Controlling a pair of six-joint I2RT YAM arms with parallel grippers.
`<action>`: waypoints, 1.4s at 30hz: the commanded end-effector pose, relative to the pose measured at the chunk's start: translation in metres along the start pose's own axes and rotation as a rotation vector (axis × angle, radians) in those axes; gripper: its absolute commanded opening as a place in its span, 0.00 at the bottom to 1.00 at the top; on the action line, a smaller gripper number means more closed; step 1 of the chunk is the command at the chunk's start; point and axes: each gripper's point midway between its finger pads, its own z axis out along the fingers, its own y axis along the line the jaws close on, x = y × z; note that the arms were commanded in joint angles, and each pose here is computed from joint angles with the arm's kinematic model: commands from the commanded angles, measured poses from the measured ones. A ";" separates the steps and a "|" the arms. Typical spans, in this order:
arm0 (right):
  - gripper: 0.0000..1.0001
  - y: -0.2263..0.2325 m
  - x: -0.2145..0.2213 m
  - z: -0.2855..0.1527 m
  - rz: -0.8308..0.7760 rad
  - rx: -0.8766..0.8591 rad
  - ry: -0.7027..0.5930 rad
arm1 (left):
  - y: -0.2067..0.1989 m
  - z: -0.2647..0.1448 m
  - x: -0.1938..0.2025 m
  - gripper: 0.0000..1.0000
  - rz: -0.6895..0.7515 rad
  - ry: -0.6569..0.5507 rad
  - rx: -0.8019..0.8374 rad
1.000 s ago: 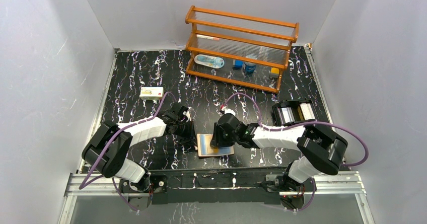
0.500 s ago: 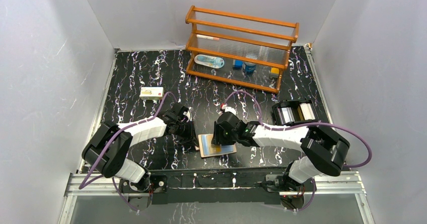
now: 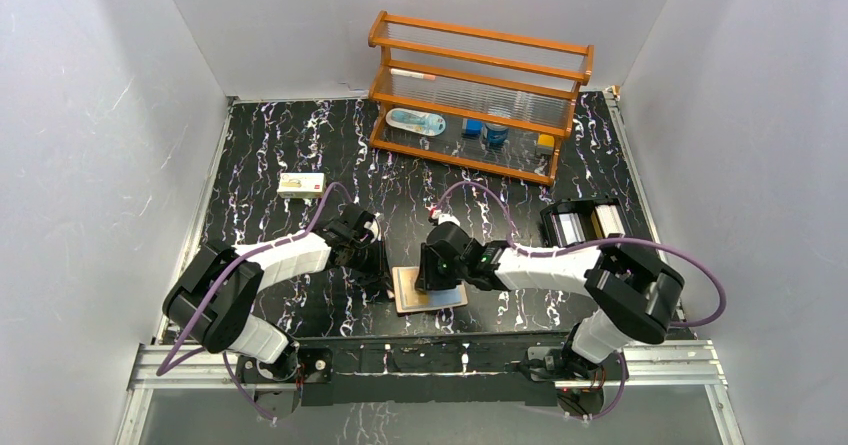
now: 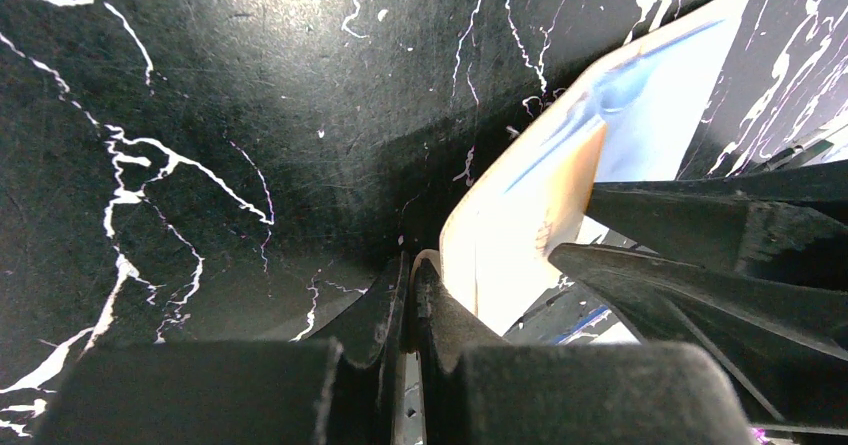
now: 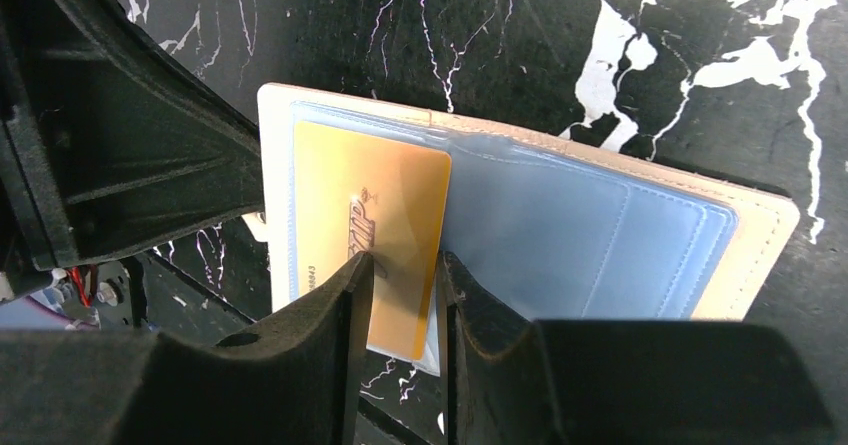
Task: Put the credit cards into the card holder
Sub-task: Insert the credit card into the card holder.
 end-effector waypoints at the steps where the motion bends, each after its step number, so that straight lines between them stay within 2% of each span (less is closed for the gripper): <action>1: 0.37 0.032 -0.017 0.003 0.002 -0.107 -0.043 | 0.034 0.007 0.023 0.00 -0.009 0.070 -0.146; 6: 0.37 0.033 -0.018 0.003 0.023 -0.107 -0.050 | 0.033 0.008 0.022 0.00 -0.007 0.068 -0.149; 11: 0.45 0.012 -0.023 -0.016 0.017 -0.005 -0.094 | 0.036 0.001 0.014 0.00 0.005 0.042 -0.197; 18: 0.46 -0.008 -0.028 -0.042 0.027 0.048 -0.158 | 0.035 -0.001 0.011 0.00 0.021 0.042 -0.208; 24: 0.48 -0.025 -0.028 -0.043 0.036 0.103 -0.171 | 0.034 -0.007 0.008 0.01 0.021 0.025 -0.219; 32: 0.43 -0.033 -0.021 -0.029 0.009 0.107 -0.137 | 0.031 -0.006 0.006 0.00 0.024 0.035 -0.217; 42: 0.33 -0.085 -0.014 -0.039 -0.042 0.423 -0.078 | 0.035 -0.006 0.006 0.00 0.025 0.035 -0.235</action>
